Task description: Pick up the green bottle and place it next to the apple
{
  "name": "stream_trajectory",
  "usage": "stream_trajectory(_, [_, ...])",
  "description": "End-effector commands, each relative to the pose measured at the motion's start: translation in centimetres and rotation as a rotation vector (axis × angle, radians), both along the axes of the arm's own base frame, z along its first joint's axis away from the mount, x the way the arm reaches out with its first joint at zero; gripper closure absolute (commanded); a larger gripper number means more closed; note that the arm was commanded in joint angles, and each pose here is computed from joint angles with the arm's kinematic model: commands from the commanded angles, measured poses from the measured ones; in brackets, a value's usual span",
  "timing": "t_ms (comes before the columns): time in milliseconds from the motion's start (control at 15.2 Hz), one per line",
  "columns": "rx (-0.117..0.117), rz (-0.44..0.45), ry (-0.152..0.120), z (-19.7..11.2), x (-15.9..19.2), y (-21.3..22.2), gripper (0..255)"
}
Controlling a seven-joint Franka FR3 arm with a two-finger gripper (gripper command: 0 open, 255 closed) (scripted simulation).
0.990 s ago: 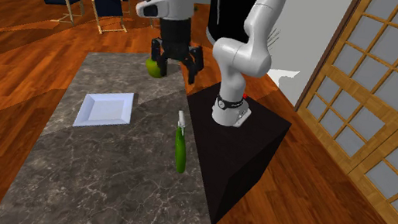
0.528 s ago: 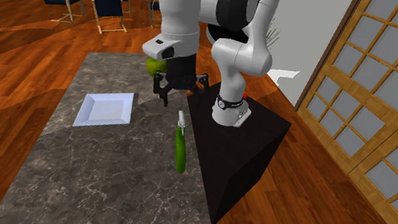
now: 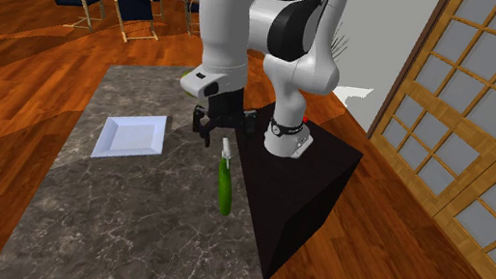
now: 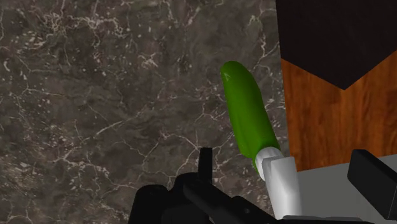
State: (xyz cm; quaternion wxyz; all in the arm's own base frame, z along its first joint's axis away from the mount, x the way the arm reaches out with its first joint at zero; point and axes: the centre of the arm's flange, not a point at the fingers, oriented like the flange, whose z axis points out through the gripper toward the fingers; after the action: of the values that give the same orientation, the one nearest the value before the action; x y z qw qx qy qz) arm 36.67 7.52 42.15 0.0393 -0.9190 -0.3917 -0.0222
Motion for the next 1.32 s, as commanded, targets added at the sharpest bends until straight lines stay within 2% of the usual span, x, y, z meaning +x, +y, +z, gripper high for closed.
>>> stream_trajectory(0, [0.000, 0.000, -0.001, -0.1, 0.1, 0.0, 0])
stream_trajectory(330, [0.000, 0.000, -0.001, -0.1, 0.0, 0.0, 0])
stream_trajectory(396, [0.000, 0.000, -0.001, -0.1, 0.0, 0.0, 255])
stream_trajectory(990, [0.000, 0.000, -0.001, -0.1, 0.1, 0.0, 255])
stream_trajectory(1254, [0.000, 0.000, -0.001, 2.0, 0.1, 0.0, 255])
